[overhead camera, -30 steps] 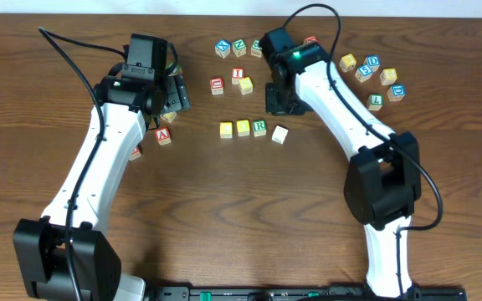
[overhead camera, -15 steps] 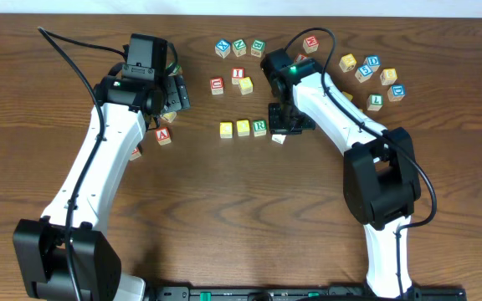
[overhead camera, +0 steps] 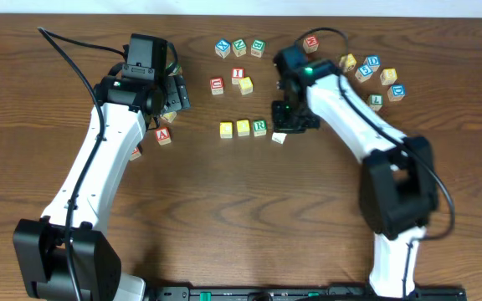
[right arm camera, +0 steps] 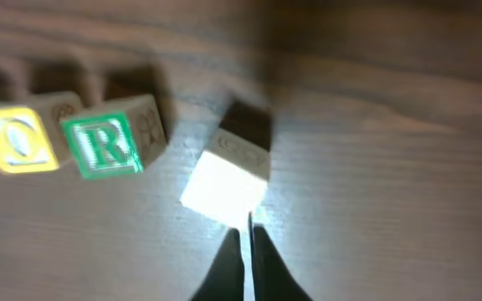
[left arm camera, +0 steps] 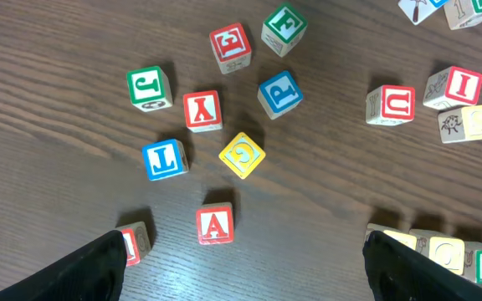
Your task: Spell out CORL
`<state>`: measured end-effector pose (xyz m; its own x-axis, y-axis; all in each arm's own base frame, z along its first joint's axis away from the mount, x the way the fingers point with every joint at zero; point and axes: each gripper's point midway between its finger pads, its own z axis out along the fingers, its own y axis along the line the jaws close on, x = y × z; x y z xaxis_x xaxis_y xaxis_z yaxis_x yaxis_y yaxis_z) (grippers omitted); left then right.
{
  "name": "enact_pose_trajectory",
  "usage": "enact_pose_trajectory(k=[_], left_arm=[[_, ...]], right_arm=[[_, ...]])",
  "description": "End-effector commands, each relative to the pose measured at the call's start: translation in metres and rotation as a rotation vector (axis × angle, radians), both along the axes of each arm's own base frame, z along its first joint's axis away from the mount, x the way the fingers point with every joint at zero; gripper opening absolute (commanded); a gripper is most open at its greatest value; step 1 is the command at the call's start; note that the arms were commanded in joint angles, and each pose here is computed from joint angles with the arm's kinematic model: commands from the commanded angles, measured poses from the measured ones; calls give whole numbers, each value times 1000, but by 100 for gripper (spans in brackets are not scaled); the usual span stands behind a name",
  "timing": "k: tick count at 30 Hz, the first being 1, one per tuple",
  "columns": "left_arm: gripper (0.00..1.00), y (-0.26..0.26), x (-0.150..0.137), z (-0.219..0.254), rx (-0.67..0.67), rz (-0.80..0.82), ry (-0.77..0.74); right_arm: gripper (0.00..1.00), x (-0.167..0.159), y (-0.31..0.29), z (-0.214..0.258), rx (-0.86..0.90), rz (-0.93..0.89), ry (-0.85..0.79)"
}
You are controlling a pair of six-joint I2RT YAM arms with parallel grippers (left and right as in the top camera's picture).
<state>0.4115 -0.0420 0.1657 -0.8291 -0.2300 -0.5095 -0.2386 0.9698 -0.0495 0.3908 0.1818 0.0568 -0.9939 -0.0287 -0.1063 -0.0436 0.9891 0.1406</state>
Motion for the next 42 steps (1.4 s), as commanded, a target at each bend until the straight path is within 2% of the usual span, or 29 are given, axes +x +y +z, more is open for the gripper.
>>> enact_pose_trajectory(k=[1,6,11,20,31,42], left_arm=[[89,1,0,-5,3,7,13],[89,1,0,-5,2,7,12],[89,1,0,-5,2,7,13],[89,1,-1,-6,3,7,19],[89,1,-1,-6,3,7,18],[89,1,0,-5,2,7,12]], right_arm=[[1,-13,-9,2,76,1,-19],[1,-13,-6,-15,208,-51,-91],[1,-7,1,-28,257,-104,-135],[1,-2,3,-26,270,-115,-157],[1,2,5,2,291,-84,-227],[1,1,9,-6,223,-87,-245]])
